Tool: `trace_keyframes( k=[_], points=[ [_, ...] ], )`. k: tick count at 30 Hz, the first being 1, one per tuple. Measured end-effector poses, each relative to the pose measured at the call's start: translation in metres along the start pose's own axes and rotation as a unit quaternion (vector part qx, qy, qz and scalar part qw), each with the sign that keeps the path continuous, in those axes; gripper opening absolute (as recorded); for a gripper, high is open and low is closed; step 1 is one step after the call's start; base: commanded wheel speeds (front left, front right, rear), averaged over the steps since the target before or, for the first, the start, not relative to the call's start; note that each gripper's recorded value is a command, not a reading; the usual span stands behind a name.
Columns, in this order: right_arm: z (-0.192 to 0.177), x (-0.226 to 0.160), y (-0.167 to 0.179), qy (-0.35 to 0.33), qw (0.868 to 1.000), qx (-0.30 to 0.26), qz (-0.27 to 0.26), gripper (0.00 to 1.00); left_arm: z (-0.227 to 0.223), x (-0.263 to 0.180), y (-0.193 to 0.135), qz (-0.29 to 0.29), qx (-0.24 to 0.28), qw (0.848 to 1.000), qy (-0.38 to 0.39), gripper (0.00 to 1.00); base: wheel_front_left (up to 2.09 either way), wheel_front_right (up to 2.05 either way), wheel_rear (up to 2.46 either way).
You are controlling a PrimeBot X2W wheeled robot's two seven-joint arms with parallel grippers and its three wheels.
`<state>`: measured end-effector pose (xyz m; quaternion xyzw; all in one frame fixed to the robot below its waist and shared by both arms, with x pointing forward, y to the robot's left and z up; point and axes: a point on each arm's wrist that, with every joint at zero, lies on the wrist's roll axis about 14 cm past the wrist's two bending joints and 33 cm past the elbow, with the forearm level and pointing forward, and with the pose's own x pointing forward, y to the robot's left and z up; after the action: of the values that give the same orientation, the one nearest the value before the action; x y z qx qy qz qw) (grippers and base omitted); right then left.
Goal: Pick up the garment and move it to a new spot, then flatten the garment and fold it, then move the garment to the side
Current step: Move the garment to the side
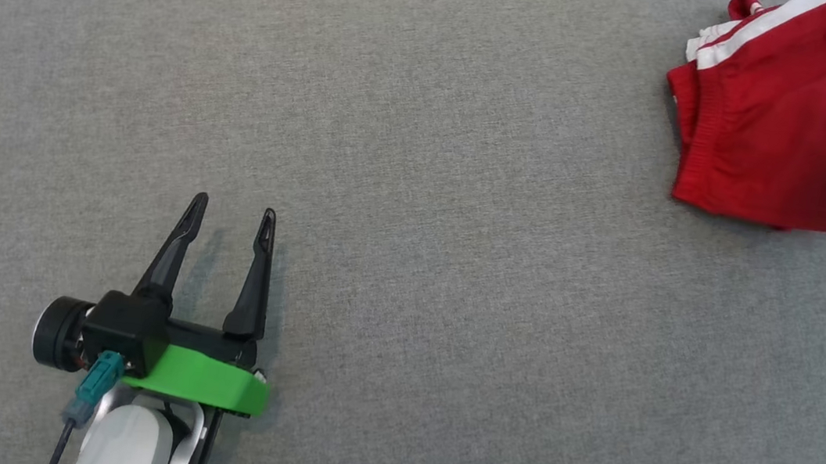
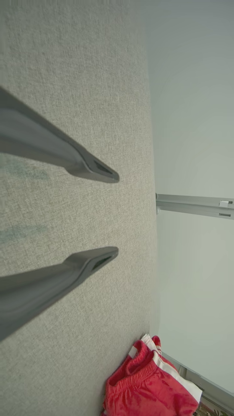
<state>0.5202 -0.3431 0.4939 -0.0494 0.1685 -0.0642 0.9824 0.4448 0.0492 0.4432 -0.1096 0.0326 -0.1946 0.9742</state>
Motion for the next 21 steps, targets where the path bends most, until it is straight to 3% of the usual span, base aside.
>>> trace_keyframes(
  k=[7,11,21],
  points=[
    [-0.003,0.019,-0.022,0.019,0.998,-0.057,-0.029,0.0,-0.006,-0.008,0.013,0.017,0.006,1.0,0.01,1.0,0.0,0.0,0.0],
    [-0.006,0.029,-0.045,0.027,0.996,-0.059,-0.06,0.0,-0.011,-0.009,0.018,0.021,0.013,1.0,0.017,1.0,0.0,0.0,0.0],
    [-0.034,0.053,-0.061,0.063,0.988,-0.108,-0.089,0.0,-0.029,-0.016,0.032,0.037,0.015,0.998,0.042,1.0,0.0,0.0,0.0]
  ],
)
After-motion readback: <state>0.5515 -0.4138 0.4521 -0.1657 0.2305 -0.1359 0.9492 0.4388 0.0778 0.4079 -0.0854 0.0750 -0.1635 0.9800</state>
